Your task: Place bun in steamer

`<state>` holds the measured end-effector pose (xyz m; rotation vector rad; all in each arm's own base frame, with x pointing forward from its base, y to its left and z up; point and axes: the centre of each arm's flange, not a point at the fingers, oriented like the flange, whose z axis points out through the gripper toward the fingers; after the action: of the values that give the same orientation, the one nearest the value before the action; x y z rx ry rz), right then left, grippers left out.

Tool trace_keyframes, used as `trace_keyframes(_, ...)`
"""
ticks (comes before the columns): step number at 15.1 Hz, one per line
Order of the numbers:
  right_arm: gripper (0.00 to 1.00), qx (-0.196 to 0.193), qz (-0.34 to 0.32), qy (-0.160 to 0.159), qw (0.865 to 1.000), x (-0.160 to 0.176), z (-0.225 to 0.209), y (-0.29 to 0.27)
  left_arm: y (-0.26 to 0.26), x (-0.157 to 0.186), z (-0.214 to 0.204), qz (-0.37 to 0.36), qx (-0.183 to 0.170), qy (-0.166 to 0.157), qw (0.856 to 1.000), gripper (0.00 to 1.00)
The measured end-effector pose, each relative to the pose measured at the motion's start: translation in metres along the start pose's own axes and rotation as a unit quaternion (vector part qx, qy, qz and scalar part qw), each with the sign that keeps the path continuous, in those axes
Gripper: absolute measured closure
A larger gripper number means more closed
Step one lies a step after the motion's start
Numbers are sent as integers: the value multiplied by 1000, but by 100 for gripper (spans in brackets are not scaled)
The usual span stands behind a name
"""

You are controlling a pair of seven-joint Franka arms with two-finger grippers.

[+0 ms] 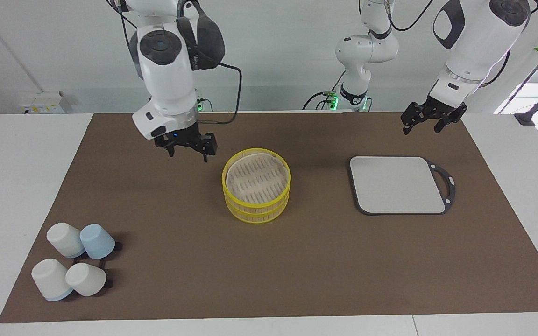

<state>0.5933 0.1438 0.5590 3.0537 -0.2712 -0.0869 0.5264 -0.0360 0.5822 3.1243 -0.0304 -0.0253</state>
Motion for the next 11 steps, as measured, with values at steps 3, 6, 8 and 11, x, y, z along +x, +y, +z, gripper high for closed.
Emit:
trace_keyframes(3, 0, 4, 14, 4, 1000, 4, -11, 60, 0, 0, -1, 0, 0, 1, 1000, 0)
trace_keyframes(6, 0, 6, 21, 9, 1000, -5, -22, 90, 0, 0, -2, 0, 0, 2, 1000, 0)
trace_keyframes(8, 0, 6, 15, 10, 1000, -16, -25, 92, 0, 0, -2, 0, 0, 2, 1000, 0)
trace_keyframes(11, 0, 17, 6, 12, 1000, -19, -26, 103, 0, 0, -2, 0, 0, 2, 1000, 0)
